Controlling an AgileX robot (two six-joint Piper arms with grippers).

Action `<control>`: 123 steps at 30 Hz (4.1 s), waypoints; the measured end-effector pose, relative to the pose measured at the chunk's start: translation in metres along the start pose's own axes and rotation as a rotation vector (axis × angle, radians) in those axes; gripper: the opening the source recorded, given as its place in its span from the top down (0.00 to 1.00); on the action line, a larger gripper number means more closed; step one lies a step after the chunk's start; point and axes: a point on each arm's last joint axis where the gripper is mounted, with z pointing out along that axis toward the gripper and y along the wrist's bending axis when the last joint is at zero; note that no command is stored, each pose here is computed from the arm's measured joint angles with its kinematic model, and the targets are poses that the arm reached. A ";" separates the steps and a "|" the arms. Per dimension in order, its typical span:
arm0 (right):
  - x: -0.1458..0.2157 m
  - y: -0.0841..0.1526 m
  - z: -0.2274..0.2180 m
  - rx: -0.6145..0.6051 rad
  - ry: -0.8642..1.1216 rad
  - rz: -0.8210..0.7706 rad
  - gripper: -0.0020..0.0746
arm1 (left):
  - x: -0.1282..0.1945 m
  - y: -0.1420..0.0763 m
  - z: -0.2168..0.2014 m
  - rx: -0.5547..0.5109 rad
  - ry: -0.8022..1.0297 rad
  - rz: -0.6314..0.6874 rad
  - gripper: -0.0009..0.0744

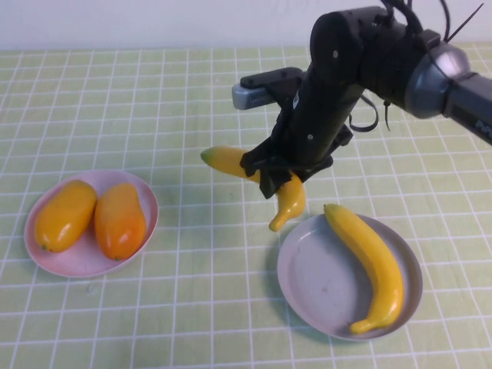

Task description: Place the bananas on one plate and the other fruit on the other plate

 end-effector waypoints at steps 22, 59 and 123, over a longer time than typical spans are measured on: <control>0.139 -0.011 -0.010 0.031 -0.033 0.245 0.57 | 0.000 0.000 0.000 0.000 0.000 0.000 0.99; 0.196 -0.002 -0.149 0.049 -0.389 0.015 0.98 | 0.000 0.000 0.000 0.000 0.000 0.000 0.99; 0.412 -0.074 -0.028 0.479 -1.018 0.281 0.99 | 0.000 0.000 0.000 -0.001 0.000 0.003 0.99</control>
